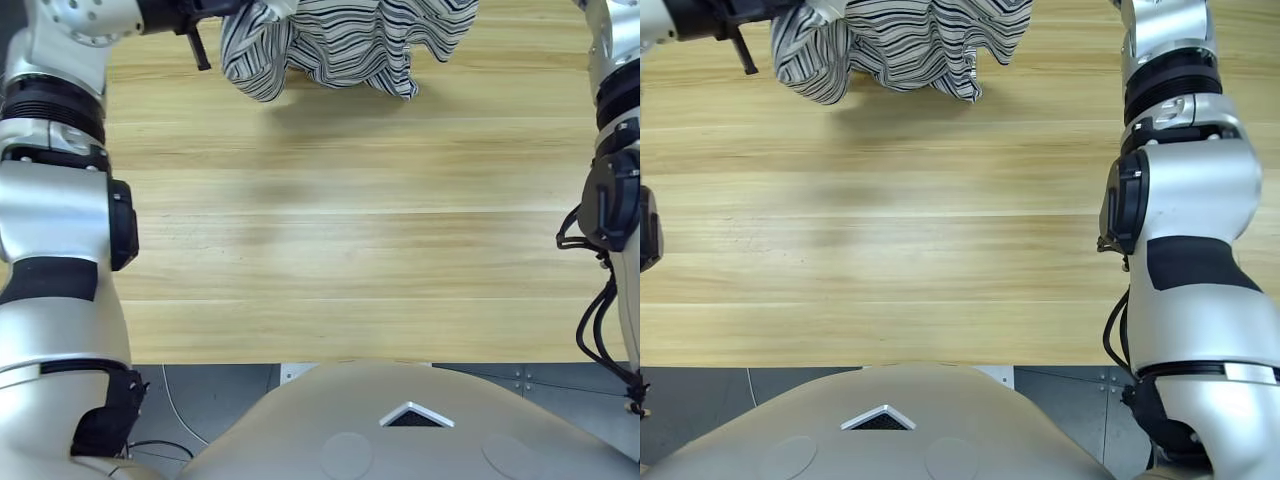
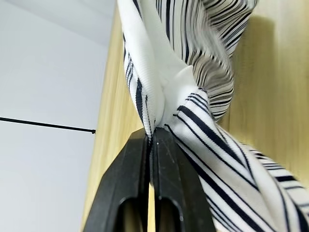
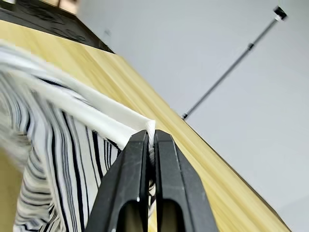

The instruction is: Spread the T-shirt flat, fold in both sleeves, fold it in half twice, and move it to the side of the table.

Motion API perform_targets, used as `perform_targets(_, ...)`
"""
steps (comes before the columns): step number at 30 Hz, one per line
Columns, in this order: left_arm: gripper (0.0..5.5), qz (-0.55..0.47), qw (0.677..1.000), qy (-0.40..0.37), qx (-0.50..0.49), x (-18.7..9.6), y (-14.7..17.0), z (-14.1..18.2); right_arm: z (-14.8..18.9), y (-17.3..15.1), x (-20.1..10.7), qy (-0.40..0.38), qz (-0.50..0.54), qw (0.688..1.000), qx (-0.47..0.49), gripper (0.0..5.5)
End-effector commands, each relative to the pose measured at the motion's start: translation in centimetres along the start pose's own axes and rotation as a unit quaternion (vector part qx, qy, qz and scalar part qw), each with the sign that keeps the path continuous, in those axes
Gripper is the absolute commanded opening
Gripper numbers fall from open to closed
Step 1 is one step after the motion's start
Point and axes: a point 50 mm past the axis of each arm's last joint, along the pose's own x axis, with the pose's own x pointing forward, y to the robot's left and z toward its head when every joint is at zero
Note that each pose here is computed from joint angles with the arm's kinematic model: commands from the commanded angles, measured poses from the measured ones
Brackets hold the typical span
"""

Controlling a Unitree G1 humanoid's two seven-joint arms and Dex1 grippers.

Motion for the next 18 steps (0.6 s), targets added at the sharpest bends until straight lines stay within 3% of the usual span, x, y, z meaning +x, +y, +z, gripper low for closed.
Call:
perform_targets(1,0.1,-0.108,0.994,-0.008,-0.001,-2.0,-3.0,-0.9,-1.8,0.5,-3.5,-0.01,0.062,0.998,0.002,0.13)
perform_targets(6,0.1,-0.248,0.965,-0.068,0.047,-1.7,-10.1,2.0,-2.0,5.4,-8.0,-0.008,0.232,0.973,0.005,0.13)
perform_targets(11,0.1,-0.352,0.932,-0.085,0.029,-3.0,-15.6,3.8,-1.7,8.9,-11.9,0.028,0.332,0.943,0.014,0.13)
perform_targets(18,0.1,-0.432,0.898,-0.077,0.017,-4.5,-20.4,5.9,-3.1,15.0,-16.3,0.11,0.453,0.883,0.054,0.13)
